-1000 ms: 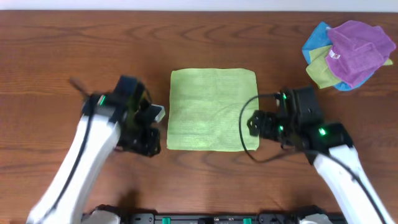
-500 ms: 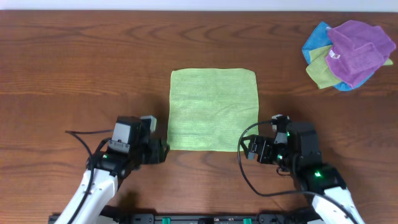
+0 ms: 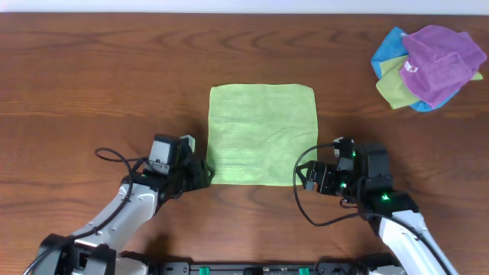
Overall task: Fold the cloth
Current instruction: 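Grasp the cloth's near left and right corners with both grippers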
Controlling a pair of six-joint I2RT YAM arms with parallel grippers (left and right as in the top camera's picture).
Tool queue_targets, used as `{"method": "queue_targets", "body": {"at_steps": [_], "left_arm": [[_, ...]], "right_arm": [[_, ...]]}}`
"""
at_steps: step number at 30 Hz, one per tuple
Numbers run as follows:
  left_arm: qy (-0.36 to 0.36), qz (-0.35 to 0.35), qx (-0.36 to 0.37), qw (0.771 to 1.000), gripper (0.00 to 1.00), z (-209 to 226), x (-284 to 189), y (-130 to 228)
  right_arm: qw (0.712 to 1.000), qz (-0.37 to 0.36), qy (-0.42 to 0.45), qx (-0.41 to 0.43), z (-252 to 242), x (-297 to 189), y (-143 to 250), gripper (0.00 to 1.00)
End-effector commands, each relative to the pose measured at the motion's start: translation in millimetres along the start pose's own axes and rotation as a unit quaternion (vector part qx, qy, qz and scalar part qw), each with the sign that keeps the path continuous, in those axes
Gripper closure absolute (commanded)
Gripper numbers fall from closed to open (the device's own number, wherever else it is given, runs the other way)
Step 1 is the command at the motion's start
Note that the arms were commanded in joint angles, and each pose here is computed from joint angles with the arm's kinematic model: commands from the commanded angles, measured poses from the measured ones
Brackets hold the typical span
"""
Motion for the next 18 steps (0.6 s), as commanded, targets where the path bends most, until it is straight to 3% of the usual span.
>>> {"method": "queue_targets", "body": {"at_steps": [1,18], "left_arm": [[-0.004,0.014,-0.016,1.000,0.42,3,5,4],[-0.007,0.042,-0.037,0.998,0.44,-8,22,22]], "right_arm": [[1.000,0.001,0.001,-0.006,-3,0,2,0.06],[1.000,-0.007,0.030,0.000,-11,0,-1,0.06]]}}
Point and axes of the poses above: each gripper's point midway between its finger pads, its own x axis out along the fingers, its own z axis along the line the jaws close on, y = z × x, the point moved 2 cm from there along -x, back along the fingers, and after that the axes turned 7 degrees about -x, right-handed, at the moved point
